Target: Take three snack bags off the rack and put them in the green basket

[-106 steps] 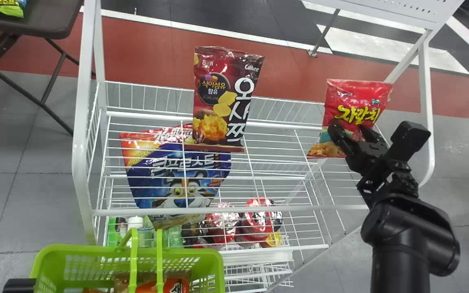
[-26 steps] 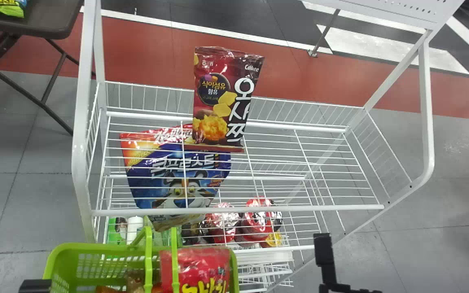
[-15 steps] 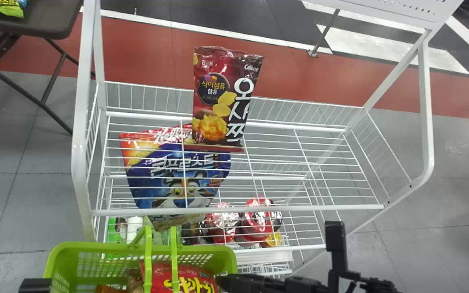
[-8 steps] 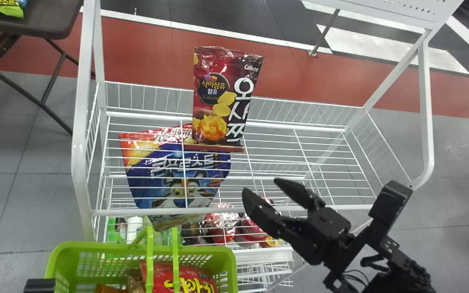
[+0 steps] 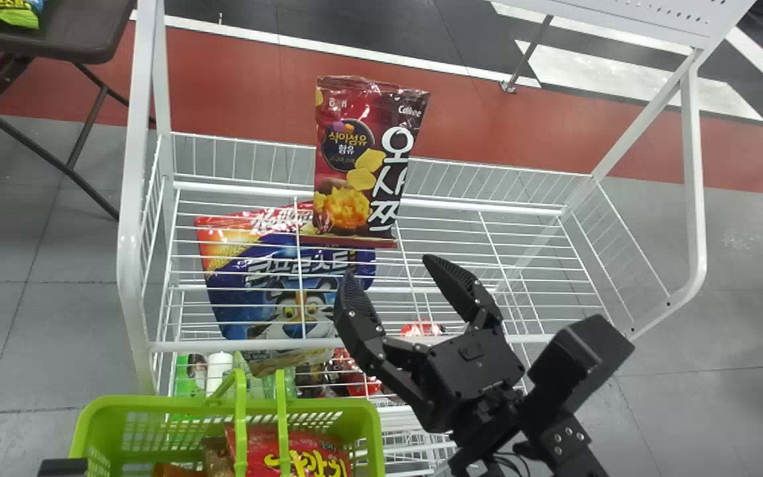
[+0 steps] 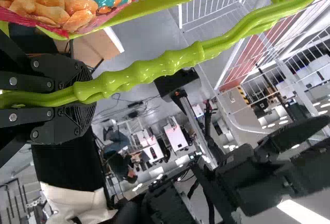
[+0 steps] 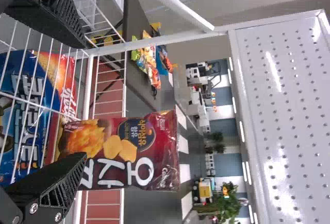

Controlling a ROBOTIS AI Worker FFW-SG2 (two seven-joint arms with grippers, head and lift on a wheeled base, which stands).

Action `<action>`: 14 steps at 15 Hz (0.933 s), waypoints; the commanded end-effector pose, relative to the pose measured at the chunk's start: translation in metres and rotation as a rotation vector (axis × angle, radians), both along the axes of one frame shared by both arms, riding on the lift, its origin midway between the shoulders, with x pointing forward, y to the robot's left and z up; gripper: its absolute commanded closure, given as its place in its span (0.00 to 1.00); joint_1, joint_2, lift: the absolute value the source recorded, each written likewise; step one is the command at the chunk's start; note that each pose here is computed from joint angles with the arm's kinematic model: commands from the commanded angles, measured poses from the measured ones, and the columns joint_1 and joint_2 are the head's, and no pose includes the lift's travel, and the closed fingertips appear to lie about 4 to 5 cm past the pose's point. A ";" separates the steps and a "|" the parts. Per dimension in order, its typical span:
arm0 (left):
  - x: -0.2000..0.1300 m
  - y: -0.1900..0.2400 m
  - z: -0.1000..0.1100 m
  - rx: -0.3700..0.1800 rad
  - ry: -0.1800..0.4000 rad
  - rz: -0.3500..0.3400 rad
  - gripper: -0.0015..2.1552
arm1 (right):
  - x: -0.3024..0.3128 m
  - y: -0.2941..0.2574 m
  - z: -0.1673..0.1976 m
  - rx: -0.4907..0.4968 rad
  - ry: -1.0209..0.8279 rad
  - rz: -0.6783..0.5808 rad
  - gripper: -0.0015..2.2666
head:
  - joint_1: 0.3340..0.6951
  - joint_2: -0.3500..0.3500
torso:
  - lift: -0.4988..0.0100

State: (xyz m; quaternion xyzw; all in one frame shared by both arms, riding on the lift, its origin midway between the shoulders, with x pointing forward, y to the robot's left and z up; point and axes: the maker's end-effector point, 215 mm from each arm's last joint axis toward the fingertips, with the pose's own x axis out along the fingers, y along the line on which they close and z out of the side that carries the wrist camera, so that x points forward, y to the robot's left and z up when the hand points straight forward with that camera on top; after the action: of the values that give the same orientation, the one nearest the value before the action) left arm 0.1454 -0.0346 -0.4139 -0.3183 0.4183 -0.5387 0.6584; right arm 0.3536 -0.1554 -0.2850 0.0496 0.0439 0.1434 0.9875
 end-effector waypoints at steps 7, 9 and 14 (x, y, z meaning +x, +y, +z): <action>0.003 0.003 0.000 -0.010 -0.010 0.011 0.79 | -0.016 -0.025 0.000 -0.015 -0.005 -0.020 0.03 | 1.00 0.00 | 0.93; 0.003 0.002 0.001 -0.012 -0.011 0.011 0.79 | -0.016 -0.023 0.003 -0.011 -0.012 -0.014 0.03 | 1.00 0.00 | 0.93; 0.003 0.003 0.002 -0.018 -0.012 0.013 0.79 | -0.016 -0.022 0.003 -0.001 -0.013 -0.011 0.03 | 1.00 0.00 | 0.93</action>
State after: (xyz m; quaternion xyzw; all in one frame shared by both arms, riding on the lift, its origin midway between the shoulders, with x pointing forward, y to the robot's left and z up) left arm 0.1478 -0.0313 -0.4113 -0.3241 0.4077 -0.5405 0.6607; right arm 0.3375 -0.1778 -0.2829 0.0485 0.0388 0.1374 0.9886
